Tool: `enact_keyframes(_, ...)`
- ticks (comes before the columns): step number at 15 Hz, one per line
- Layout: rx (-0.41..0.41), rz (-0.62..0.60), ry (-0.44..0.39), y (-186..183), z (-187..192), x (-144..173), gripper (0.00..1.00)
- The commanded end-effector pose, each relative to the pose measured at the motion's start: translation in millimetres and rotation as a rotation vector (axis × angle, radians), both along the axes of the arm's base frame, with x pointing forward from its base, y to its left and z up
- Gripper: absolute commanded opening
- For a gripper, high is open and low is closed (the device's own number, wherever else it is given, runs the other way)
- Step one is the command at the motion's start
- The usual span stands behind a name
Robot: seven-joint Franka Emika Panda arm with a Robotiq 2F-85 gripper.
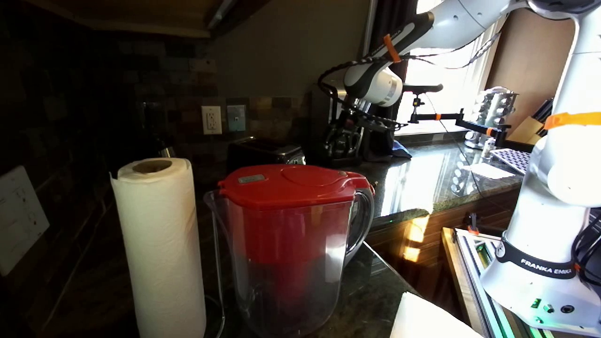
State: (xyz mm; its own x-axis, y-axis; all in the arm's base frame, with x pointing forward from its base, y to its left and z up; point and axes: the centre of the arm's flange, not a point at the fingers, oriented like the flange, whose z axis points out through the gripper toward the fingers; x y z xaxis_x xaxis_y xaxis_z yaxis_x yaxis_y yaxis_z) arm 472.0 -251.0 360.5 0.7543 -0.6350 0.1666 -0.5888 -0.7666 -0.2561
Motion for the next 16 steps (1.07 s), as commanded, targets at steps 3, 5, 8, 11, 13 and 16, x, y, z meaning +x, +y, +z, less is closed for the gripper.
enact_keyframes(3, -0.017, 0.212, 0.039, 8, 8, -57, 1.0)
enact_keyframes(5, -0.038, 0.273, 0.064, 6, 8, -67, 1.0)
enact_keyframes(8, -0.099, 0.314, 0.101, 7, 5, -72, 1.0)
enact_keyframes(11, -0.138, 0.341, 0.15, 6, -6, -74, 1.0)
enact_keyframes(13, -0.161, 0.352, 0.179, 5, -15, -76, 1.0)
enact_keyframes(16, -0.187, 0.353, 0.209, 0, -28, -80, 1.0)
